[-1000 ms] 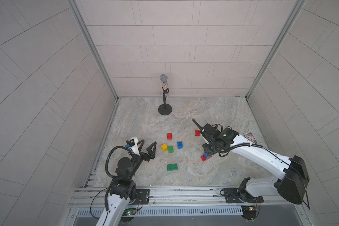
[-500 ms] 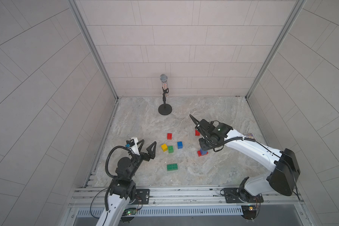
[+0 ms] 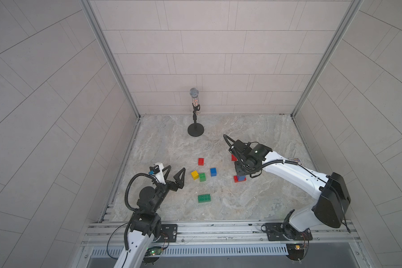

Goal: Assemble the number 1 with lego
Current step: Assemble the lego brick with the lego brick, then pick up the lego brick from the center of the board.

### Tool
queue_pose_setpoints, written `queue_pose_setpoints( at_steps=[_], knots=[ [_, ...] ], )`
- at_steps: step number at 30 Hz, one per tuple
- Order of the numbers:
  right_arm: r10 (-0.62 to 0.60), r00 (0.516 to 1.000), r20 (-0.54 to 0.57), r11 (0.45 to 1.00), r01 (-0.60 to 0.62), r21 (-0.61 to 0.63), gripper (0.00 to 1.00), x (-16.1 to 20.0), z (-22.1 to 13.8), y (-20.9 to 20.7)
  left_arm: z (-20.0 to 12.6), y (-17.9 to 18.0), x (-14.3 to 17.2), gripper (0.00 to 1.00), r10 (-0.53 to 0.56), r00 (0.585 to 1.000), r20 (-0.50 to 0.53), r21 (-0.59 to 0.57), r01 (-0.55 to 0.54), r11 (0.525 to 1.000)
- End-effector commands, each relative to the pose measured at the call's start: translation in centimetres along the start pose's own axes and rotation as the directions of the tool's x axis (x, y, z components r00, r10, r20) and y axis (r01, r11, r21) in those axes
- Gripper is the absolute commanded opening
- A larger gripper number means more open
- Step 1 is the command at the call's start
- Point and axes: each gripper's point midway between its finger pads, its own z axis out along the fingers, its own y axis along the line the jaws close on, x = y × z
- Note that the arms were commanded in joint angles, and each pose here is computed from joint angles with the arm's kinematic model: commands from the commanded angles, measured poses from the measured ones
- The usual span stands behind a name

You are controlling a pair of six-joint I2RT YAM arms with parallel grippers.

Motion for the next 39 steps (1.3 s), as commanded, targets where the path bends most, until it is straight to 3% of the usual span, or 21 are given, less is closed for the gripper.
queue_pose_setpoints(
  at_steps=[1, 6, 10, 16, 19, 24, 30, 39],
  knots=[
    [0.024, 1.000, -0.006, 0.999, -0.024, 0.037, 0.19, -0.1, 0.5, -0.5, 0.0, 0.2, 0.2, 1.00, -0.005, 1.000, 0.012, 0.000, 0.005, 1.000],
    [0.011, 1.000, 0.011, 0.999, -0.011, 0.034, 0.51, -0.7, -0.5, -0.5, 0.0, 0.3, 0.2, 1.00, -0.004, 1.000, 0.012, -0.003, 0.004, 1.000],
    [-0.006, 0.999, 0.036, 1.000, 0.006, 0.021, 0.64, -1.7, -2.1, -0.3, 0.0, 0.3, 0.3, 1.00, -0.006, 1.000, 0.011, -0.007, 0.006, 1.000],
    [-0.058, 0.985, 0.165, 0.998, 0.060, -0.007, 0.67, -5.8, -5.2, 0.2, 0.0, 0.3, 0.3, 1.00, -0.006, 1.000, 0.009, -0.006, 0.006, 1.000],
    [-0.102, 0.979, 0.174, 0.994, 0.105, -0.005, 0.67, -8.3, -4.9, 0.5, 0.0, 0.4, 0.3, 1.00, -0.006, 1.000, 0.009, -0.008, 0.006, 1.000],
    [-0.137, 0.986, 0.093, 0.990, 0.135, 0.032, 0.67, -11.1, -0.6, 0.3, 0.0, 0.4, 0.3, 1.00, -0.006, 1.000, 0.009, -0.009, 0.006, 1.000],
    [-0.079, 0.997, 0.005, 0.996, 0.079, 0.040, 0.67, -12.8, 4.8, -1.2, 0.0, 0.4, 0.3, 1.00, -0.006, 1.000, 0.010, -0.010, 0.007, 1.000],
    [-0.049, 0.994, -0.095, 0.999, 0.048, -0.010, 0.70, -12.4, 10.2, -0.5, 0.2, 0.5, 0.3, 1.00, -0.007, 1.000, 0.006, -0.013, 0.007, 1.000]
  ],
)
